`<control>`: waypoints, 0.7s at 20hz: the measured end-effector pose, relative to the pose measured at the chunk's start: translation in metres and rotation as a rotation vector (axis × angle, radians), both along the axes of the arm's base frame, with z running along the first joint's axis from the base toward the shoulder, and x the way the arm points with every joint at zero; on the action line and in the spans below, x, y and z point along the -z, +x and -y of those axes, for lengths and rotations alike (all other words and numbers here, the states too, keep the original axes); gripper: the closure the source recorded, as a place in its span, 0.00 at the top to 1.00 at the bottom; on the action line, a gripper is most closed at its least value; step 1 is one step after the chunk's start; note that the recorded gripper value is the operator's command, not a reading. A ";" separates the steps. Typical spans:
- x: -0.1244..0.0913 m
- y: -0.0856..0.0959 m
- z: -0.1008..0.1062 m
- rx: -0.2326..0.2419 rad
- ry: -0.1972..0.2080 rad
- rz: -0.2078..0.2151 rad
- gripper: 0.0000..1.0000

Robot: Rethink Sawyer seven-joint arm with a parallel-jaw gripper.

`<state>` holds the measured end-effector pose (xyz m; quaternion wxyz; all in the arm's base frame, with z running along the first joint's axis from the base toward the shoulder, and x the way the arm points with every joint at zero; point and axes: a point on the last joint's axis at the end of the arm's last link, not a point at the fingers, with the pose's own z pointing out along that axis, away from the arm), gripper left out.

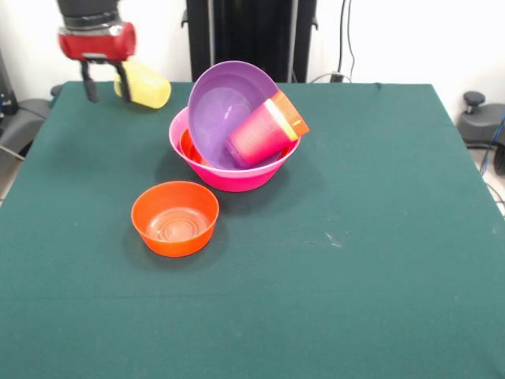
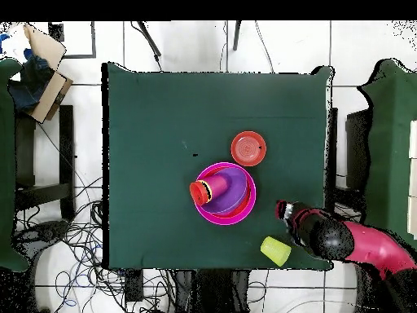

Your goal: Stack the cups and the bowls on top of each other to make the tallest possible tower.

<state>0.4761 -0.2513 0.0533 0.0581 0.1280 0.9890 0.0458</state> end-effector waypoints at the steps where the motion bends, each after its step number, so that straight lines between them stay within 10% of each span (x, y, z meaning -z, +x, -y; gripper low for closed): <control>1: -0.004 0.001 0.007 0.007 -0.005 0.004 1.00; 14: 0.001 0.005 0.023 -0.025 -0.005 0.049 1.00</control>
